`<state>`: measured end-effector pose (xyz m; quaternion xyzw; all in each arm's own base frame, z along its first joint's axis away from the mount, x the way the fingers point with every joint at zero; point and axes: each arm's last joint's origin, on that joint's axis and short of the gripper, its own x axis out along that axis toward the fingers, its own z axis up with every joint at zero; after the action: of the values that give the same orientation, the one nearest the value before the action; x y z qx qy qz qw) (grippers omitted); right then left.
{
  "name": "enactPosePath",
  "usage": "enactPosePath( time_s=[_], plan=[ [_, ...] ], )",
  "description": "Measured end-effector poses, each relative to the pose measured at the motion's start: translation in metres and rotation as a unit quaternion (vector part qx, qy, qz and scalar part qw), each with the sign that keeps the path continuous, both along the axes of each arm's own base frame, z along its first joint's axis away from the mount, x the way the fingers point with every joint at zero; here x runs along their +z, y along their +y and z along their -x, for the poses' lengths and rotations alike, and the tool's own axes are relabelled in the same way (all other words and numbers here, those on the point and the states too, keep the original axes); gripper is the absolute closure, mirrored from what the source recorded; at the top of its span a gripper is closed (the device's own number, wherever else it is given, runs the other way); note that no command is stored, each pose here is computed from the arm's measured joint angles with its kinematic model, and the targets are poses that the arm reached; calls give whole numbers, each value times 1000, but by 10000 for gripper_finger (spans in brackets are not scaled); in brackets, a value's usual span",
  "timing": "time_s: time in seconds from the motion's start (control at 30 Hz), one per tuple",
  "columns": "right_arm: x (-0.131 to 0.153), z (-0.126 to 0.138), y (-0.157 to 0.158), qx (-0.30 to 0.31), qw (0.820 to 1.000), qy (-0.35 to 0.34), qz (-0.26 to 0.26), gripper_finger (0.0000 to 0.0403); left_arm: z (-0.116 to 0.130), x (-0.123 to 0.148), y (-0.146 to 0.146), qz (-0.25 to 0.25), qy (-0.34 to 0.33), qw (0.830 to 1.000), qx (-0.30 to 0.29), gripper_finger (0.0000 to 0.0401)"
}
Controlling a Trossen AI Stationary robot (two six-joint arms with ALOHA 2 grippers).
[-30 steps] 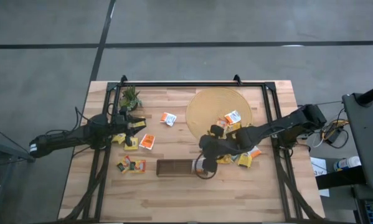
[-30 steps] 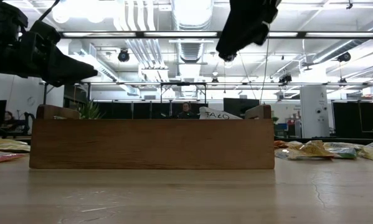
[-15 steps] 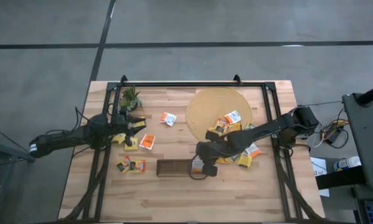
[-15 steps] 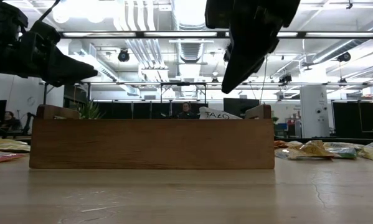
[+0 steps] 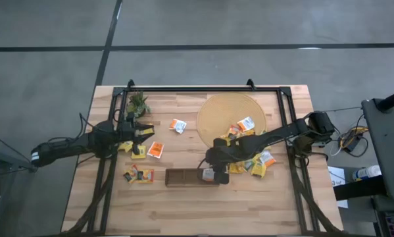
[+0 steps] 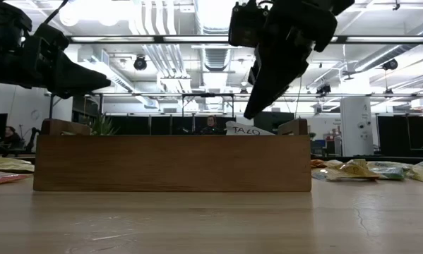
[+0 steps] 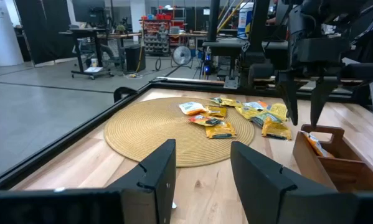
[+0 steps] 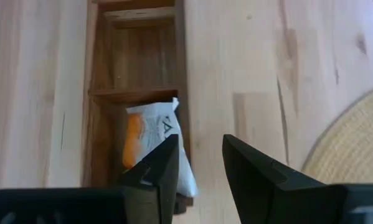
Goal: Pick & Place Tea
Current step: Put the white tea bag into the right section of the wooden organizer
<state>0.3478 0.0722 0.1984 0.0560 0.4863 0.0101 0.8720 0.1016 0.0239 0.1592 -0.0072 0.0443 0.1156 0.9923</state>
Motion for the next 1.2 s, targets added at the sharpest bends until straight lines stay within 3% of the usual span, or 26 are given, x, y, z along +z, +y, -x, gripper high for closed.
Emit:
enactPosePath(
  time_s=[0.47,0.93,1.2],
  plan=[
    [-33,12,-2,13,999,-17,-24,284,0,0,0,0,0,1000,0,254],
    [-19,3,0,15,999,-44,-28,387,0,0,0,0,0,1000,0,254],
    [-17,3,5,37,998,-40,-8,394,0,0,0,0,0,1000,0,254]
  ],
)
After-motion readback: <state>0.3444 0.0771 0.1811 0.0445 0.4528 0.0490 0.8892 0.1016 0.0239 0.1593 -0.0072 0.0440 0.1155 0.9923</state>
